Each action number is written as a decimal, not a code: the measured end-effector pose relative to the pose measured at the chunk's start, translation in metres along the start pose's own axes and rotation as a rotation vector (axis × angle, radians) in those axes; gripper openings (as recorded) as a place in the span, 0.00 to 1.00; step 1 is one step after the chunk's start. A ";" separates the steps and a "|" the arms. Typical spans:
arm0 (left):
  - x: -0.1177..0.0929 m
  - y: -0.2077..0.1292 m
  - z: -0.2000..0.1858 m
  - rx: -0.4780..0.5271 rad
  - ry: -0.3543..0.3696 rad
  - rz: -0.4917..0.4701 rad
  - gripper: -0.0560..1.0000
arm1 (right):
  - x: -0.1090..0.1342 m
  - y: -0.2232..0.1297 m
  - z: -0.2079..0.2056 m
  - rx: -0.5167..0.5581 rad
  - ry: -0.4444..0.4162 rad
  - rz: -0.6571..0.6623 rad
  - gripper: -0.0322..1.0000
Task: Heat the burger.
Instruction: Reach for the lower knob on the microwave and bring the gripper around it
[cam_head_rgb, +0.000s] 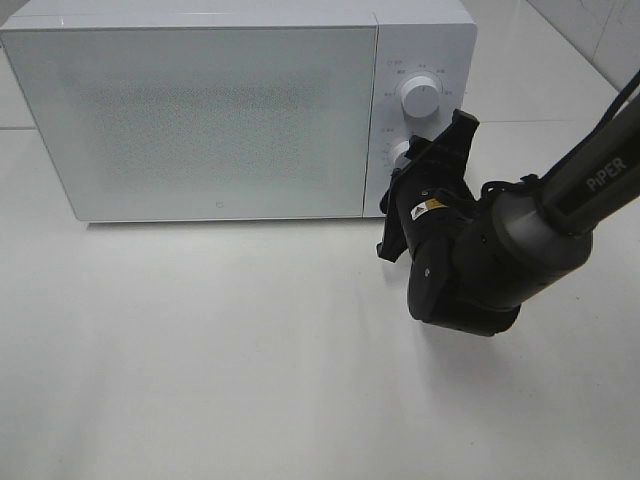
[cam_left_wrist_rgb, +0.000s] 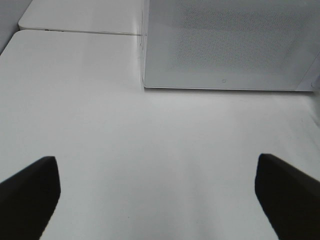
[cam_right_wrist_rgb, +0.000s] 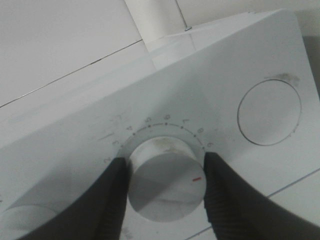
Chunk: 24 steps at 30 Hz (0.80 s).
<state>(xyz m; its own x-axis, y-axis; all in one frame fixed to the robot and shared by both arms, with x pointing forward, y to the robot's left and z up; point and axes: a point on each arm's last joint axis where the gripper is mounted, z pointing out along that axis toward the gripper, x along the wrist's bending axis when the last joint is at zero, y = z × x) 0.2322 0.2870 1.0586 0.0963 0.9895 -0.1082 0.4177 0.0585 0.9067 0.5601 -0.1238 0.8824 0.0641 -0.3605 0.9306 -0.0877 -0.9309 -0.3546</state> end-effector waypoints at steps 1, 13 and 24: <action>0.000 0.000 0.000 0.000 0.000 0.000 0.98 | 0.000 0.000 0.000 0.000 0.000 0.000 0.46; 0.000 0.000 0.000 0.000 0.000 0.000 0.98 | 0.001 0.001 0.000 -0.025 0.004 -0.052 0.46; 0.000 0.000 0.000 0.000 0.000 0.000 0.98 | 0.001 0.000 0.000 -0.055 0.006 -0.081 0.46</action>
<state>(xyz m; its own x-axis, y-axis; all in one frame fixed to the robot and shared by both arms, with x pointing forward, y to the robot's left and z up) 0.2322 0.2870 1.0586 0.0963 0.9895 -0.1082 0.4177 0.0585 0.9067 0.5605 -0.1243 0.8831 0.0668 -0.2841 0.9565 -0.1375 -0.9521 -0.2732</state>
